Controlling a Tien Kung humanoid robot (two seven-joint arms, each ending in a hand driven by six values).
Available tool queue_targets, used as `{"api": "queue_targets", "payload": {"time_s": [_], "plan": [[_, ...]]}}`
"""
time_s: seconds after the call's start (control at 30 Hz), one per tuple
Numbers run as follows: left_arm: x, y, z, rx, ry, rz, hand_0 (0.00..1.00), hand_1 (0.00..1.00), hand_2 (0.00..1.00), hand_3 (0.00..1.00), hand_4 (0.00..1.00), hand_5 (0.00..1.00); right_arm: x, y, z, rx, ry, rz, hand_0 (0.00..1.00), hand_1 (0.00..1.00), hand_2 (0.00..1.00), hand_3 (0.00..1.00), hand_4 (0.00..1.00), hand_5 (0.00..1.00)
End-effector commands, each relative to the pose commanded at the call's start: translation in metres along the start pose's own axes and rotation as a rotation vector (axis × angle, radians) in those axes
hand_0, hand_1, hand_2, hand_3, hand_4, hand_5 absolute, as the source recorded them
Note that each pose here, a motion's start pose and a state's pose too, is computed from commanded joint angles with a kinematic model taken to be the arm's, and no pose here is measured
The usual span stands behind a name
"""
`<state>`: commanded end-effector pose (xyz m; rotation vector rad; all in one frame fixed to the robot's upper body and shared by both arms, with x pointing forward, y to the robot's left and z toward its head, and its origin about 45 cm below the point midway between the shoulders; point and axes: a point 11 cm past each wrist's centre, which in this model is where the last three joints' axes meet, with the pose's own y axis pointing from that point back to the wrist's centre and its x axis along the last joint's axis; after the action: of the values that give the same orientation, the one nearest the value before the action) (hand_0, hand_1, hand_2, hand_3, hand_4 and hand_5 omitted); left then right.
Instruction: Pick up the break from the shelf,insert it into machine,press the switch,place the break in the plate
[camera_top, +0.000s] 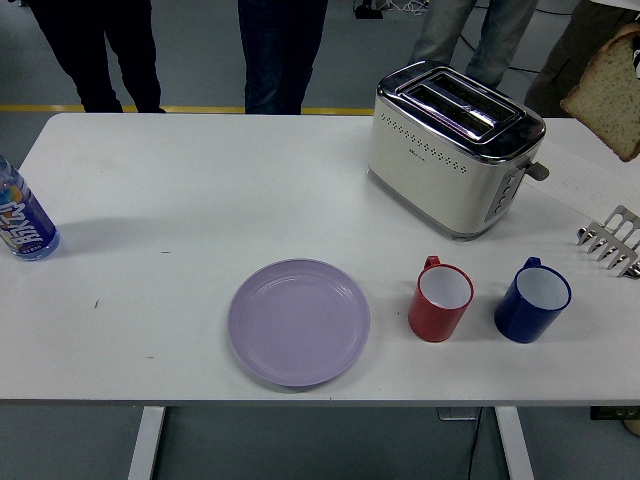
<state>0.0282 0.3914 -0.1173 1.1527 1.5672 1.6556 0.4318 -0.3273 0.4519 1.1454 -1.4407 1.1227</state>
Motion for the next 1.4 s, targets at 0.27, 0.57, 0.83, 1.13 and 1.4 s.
{"api": "queue_targets", "payload": {"time_s": [0.27,0.57,0.83,1.13,1.4], "plan": [[0.000,0.000,0.001,-0.002,-0.001,0.001,0.422,0.536,0.693,0.804,0.681,0.998,0.006,-0.002,-0.015,0.032,0.003,0.007,0.159,0.262,0.452,0.497,0.457,0.002],[0.000,0.001,0.002,-0.002,-0.003,0.002,0.422,0.536,0.692,0.803,0.680,0.998,0.010,-0.004,-0.037,0.077,0.005,0.010,0.148,0.258,0.451,0.495,0.460,0.002],[0.001,0.001,0.005,-0.007,-0.009,0.006,0.422,0.535,0.693,0.804,0.679,0.998,0.012,-0.007,-0.053,0.105,0.001,0.012,0.143,0.258,0.451,0.495,0.461,0.002],[0.002,0.001,0.005,-0.008,-0.013,0.009,0.417,0.533,0.689,0.803,0.680,0.998,0.006,-0.013,-0.065,0.116,-0.015,-0.004,0.136,0.255,0.450,0.494,0.463,0.002],[0.002,0.002,0.006,-0.008,-0.018,0.012,0.417,0.530,0.689,0.803,0.680,0.998,0.000,-0.019,-0.078,0.121,-0.025,-0.009,0.136,0.255,0.450,0.494,0.463,0.002]]}}
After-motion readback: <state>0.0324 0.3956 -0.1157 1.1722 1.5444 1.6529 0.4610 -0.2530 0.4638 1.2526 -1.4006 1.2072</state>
